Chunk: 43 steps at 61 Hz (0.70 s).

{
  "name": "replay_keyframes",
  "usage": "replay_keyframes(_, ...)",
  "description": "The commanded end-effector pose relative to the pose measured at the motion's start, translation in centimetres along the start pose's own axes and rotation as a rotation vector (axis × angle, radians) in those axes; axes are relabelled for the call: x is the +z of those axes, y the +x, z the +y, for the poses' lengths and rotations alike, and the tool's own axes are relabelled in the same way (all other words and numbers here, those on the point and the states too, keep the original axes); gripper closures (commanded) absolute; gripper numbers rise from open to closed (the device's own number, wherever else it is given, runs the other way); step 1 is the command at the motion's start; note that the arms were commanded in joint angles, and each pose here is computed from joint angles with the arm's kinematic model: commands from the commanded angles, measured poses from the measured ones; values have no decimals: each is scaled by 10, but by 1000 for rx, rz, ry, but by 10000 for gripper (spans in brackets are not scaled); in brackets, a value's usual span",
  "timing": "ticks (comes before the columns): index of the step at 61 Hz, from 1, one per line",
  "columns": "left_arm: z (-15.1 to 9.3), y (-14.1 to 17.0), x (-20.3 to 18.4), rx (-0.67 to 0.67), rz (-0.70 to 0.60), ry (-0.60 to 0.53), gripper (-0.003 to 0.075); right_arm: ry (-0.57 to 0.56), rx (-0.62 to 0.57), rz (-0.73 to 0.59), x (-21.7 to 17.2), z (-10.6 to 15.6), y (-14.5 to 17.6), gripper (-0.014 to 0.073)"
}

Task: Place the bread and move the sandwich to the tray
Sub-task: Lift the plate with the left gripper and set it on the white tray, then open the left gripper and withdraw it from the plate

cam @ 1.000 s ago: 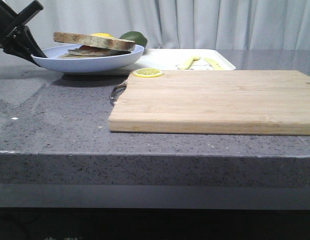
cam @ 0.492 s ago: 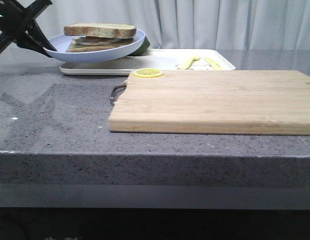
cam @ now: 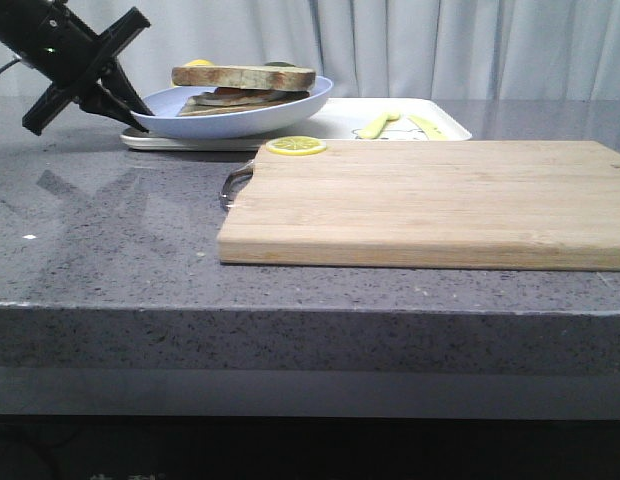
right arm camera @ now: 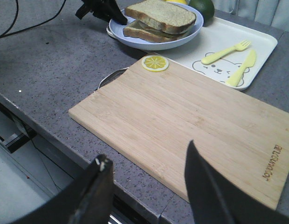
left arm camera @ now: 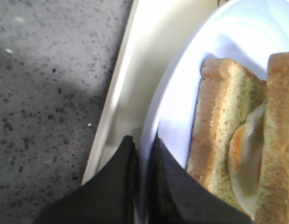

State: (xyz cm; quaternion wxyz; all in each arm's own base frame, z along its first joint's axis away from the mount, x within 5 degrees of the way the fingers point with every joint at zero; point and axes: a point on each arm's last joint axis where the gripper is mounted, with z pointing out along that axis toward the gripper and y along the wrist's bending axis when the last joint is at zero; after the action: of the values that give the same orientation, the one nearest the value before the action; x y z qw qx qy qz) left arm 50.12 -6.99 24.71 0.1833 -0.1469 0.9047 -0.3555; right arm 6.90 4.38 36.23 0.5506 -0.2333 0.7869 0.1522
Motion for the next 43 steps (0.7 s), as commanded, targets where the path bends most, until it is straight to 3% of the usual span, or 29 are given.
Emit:
replay_keyframes(1, -34, -2, -29, 23, -75, 94, 736, 21, 2, -91, -4, -2, -13, 213)
replay_keyframes(5, -34, -2, -28, 23, -69, 93, 697, 21, 2, -91, -4, -2, -13, 213)
replay_keyframes(16, -35, -1, -30, 61, -62, 93, 408, 21, 2, -91, -4, -2, -13, 213)
replay_keyframes(19, -36, -1, -33, 72, -67, 92, 366, 21, 2, -91, -4, -2, -13, 213)
replay_keyframes(29, -47, -3, -62, 180, -130, 86, 353, 21, 2, -91, -4, -2, -13, 213)
replay_keyframes(43, -76, 9, -125, 388, -259, -59, 353, 21, 2, -91, -4, -2, -13, 213)
